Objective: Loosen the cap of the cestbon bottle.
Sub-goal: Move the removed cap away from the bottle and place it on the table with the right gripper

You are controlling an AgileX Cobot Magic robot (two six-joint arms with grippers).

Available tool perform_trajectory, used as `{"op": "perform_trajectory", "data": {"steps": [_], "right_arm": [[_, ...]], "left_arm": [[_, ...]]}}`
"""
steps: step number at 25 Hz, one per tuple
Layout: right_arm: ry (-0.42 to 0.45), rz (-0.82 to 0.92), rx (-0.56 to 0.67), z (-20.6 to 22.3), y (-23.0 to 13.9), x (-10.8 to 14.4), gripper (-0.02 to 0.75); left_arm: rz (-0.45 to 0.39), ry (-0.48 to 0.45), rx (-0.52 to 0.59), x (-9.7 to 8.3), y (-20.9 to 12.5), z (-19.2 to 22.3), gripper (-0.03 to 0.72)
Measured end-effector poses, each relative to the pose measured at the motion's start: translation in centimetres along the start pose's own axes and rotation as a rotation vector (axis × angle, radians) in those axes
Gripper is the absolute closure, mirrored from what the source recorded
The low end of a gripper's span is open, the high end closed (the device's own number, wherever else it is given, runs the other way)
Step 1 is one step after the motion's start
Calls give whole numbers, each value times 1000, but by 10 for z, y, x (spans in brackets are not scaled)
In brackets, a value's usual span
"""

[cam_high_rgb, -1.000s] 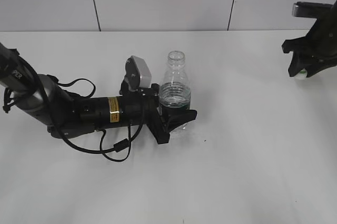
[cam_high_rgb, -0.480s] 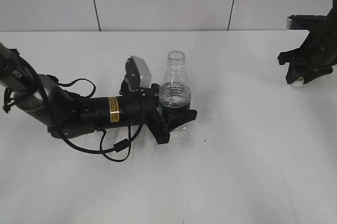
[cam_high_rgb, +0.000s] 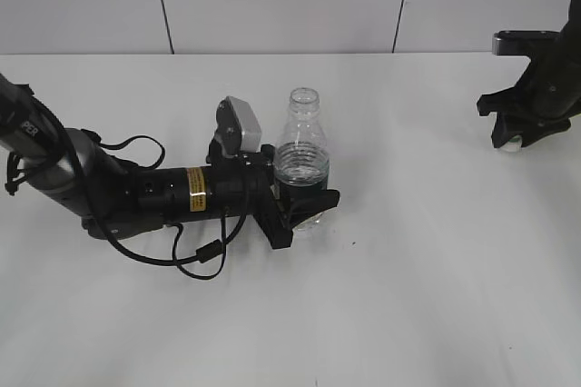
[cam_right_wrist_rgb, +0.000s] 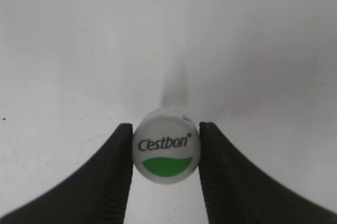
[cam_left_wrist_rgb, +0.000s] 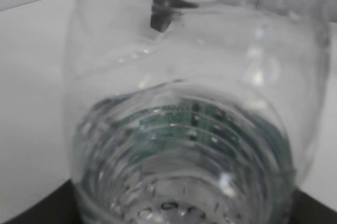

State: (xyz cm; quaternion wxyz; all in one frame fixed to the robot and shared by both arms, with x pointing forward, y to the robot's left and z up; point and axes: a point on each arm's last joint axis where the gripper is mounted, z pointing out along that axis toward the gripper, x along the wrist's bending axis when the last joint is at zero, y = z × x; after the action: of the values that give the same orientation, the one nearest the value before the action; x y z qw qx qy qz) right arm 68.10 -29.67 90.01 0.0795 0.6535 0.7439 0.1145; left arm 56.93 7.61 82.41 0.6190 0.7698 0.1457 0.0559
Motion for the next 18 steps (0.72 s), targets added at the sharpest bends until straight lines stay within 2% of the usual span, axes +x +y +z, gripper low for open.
{"op": "perform_trajectory", "data": {"steps": [16,18], "right_arm": [[8,8,52,16,-6,0,442],[11,9,63,16,-7,0,411]], "left_arm": [[0,3,1,0,0,0,282],[0,3,2,0,0,0,282]]}}
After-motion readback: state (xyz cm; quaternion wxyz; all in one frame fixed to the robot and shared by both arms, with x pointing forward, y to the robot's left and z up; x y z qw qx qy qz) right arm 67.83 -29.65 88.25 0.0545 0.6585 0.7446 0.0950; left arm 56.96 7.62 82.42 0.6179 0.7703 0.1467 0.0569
